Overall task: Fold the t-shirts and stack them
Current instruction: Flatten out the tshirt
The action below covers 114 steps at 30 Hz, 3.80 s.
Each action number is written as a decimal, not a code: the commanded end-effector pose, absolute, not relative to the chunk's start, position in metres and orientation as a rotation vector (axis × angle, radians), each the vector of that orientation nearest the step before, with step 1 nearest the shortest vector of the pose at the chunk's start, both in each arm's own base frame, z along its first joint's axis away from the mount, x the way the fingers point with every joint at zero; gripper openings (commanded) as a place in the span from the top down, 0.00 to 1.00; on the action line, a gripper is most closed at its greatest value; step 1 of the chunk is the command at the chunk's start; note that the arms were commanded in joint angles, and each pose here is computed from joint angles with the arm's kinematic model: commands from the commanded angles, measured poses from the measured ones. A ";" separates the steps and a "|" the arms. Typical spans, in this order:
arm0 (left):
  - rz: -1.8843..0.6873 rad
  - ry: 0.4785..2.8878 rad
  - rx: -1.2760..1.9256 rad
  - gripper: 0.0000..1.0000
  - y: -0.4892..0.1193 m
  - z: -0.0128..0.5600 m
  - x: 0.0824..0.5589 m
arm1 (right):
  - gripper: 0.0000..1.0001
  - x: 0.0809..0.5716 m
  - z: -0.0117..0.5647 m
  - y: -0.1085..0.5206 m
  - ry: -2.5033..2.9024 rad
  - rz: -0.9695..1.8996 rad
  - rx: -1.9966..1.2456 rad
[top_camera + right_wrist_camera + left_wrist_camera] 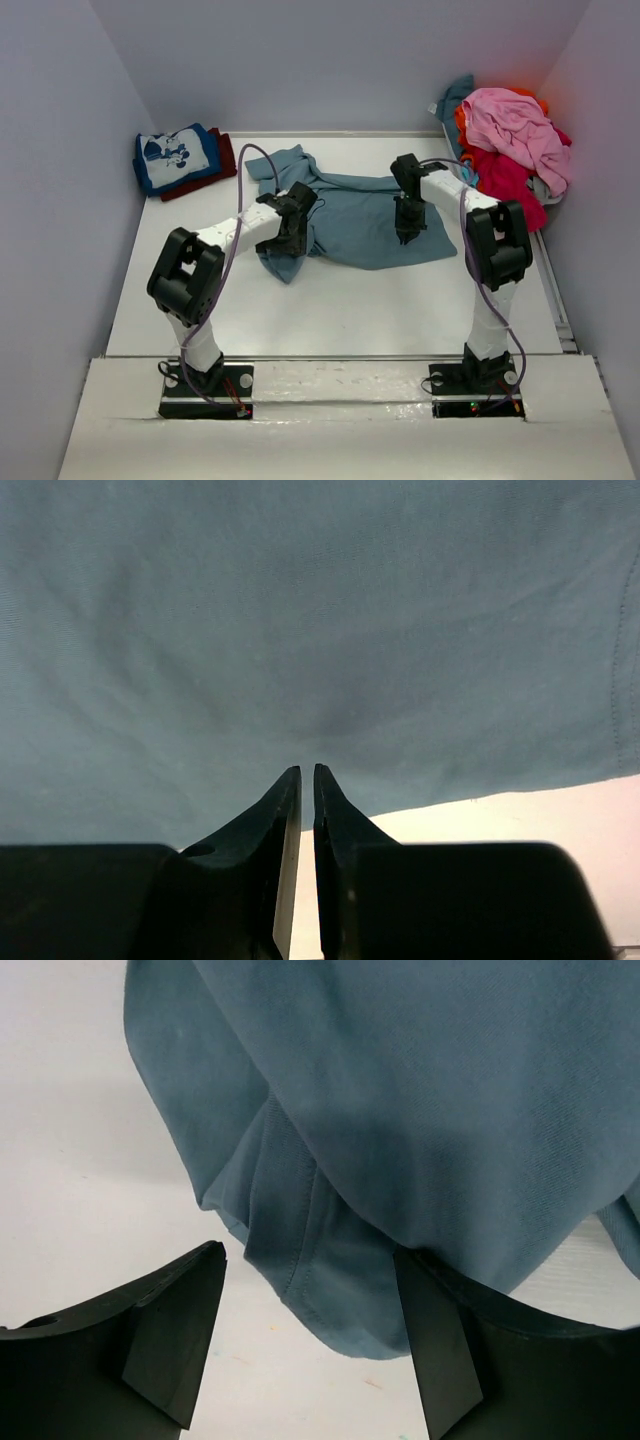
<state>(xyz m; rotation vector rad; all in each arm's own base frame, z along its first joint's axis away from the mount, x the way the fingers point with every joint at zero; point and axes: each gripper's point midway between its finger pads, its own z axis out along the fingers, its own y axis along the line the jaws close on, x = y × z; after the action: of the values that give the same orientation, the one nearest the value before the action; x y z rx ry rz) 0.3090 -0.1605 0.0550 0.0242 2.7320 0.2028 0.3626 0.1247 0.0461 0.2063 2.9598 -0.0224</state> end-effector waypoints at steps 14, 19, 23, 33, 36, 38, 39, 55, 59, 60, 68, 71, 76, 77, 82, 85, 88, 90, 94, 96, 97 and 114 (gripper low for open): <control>0.195 2.764 0.050 0.94 -0.163 0.035 0.294 | 0.85 0.346 -0.001 0.124 3.045 -0.026 0.230; 0.224 2.714 0.007 0.94 -0.160 0.050 0.304 | 0.93 0.326 -0.019 0.115 3.082 -0.074 0.253; 0.274 2.604 -0.100 0.94 -0.144 0.087 0.320 | 0.93 0.311 -0.021 0.111 3.095 -0.079 0.279; 0.421 2.242 -0.333 0.94 -0.089 0.221 0.334 | 0.93 0.280 0.021 0.097 3.036 -0.084 0.313; 0.476 2.172 -0.372 0.94 -0.069 0.247 0.336 | 0.93 0.270 0.034 0.092 3.018 -0.092 0.327; 0.516 2.148 -0.398 0.94 -0.060 0.254 0.338 | 0.93 0.266 0.045 0.092 3.002 -0.076 0.333; 0.541 2.162 -0.389 0.94 -0.058 0.251 0.336 | 0.93 0.264 0.049 0.090 2.997 -0.080 0.335; 0.399 2.393 -0.302 0.19 -0.071 0.147 0.350 | 0.92 0.281 0.058 0.094 2.958 -0.059 0.312; 0.345 2.365 -0.305 0.09 -0.082 0.161 0.360 | 0.92 0.287 0.060 0.095 2.951 -0.065 0.301; 0.327 2.345 -0.301 0.09 -0.086 0.170 0.362 | 0.91 0.289 0.061 0.095 2.947 -0.062 0.301; 0.257 2.351 -0.189 0.12 -0.121 0.178 0.375 | 0.86 0.336 0.082 0.111 2.845 0.001 0.315; 0.272 2.339 -0.181 0.12 -0.125 0.182 0.388 | 0.85 0.357 0.095 0.115 2.840 -0.016 0.308; 0.272 2.332 -0.137 0.12 -0.137 0.195 0.410 | 0.83 0.373 0.128 0.117 2.789 -0.008 0.278; 0.272 2.333 -0.133 0.12 -0.137 0.194 0.410 | 0.83 0.369 0.126 0.116 2.791 -0.007 0.275; 0.292 2.406 -0.072 0.12 -0.147 0.160 0.419 | 0.82 0.348 0.086 0.111 2.859 -0.028 0.271; 0.284 2.443 -0.068 0.12 -0.151 0.135 0.430 | 0.82 0.350 0.063 0.113 2.889 -0.037 0.276; 0.218 2.512 -0.107 0.12 -0.154 0.112 0.443 | 0.82 0.357 0.048 0.116 2.914 -0.049 0.272; 0.205 2.522 -0.122 0.12 -0.158 0.104 0.454 | 0.82 0.369 0.047 0.121 2.900 -0.025 0.262; 0.201 2.540 -0.146 0.12 -0.157 0.097 0.470 | 0.82 0.397 0.049 0.130 2.884 -0.025 0.265; 0.189 2.531 -0.160 0.12 -0.156 0.100 0.478 | 0.82 0.418 0.058 0.136 2.856 -0.010 0.263; 0.187 2.530 -0.175 0.12 -0.151 0.100 0.481 | 0.82 0.425 0.061 0.138 2.846 -0.003 0.263; 0.174 2.576 -0.122 0.12 -0.154 0.100 0.466 | 0.80 0.486 0.057 0.128 2.850 0.001 0.301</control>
<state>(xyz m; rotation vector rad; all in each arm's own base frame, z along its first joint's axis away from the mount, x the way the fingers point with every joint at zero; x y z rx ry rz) 0.4810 -0.1462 0.0825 -0.1685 2.5723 0.1971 0.4968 0.1392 0.0736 0.2864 2.7690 0.0293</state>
